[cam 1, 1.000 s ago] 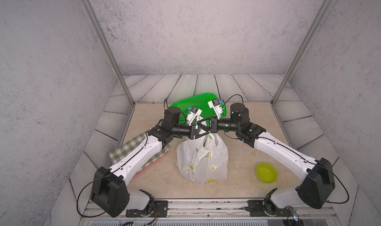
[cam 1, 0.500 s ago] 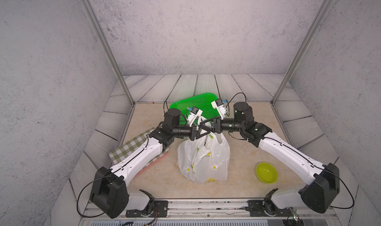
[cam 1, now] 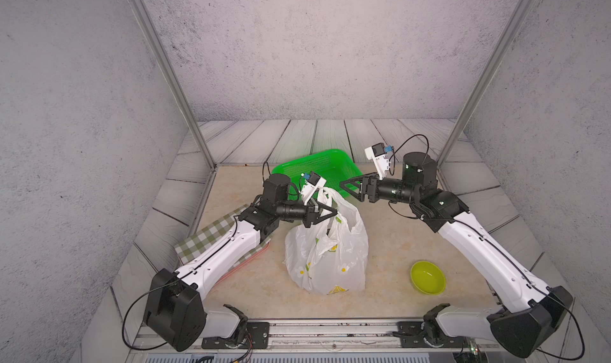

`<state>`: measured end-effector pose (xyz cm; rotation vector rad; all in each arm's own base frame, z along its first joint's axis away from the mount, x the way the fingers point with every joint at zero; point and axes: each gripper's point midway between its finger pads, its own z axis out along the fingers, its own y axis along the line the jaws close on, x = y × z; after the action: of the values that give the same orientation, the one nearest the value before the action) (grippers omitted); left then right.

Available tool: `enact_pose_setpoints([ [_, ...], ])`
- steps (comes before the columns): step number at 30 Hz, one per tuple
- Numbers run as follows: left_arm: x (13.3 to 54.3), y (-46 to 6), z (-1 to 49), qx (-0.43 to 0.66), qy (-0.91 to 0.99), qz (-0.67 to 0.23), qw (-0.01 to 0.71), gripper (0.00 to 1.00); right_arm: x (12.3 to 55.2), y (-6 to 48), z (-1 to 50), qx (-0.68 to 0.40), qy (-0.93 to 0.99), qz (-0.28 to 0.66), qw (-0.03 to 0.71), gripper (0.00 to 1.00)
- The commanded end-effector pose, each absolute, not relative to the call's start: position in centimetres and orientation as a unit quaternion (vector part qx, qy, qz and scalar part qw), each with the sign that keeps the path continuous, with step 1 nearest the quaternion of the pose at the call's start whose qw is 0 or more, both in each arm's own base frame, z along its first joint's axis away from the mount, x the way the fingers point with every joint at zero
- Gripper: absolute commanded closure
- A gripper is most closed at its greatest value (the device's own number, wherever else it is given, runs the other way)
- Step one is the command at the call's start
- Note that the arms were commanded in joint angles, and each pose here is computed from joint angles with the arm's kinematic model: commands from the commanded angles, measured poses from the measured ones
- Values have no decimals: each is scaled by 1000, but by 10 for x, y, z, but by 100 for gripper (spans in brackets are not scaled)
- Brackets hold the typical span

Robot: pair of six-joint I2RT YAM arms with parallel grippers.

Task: Place the pineapple into a plastic bag & tie a knot
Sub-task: Cross the plastic bag at the center of the board.

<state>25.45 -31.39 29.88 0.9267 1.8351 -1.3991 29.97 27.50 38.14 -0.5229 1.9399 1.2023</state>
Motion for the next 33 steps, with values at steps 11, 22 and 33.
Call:
enact_pose_setpoints([
  [11,253,-316,311,379,686,-526,330,100,329,304,342,-203,787,503,295,38],
  [22,258,-318,308,376,692,-523,327,100,308,311,344,-241,760,542,265,37],
  [33,261,-320,311,375,692,-523,327,100,293,318,332,-253,762,546,240,40],
])
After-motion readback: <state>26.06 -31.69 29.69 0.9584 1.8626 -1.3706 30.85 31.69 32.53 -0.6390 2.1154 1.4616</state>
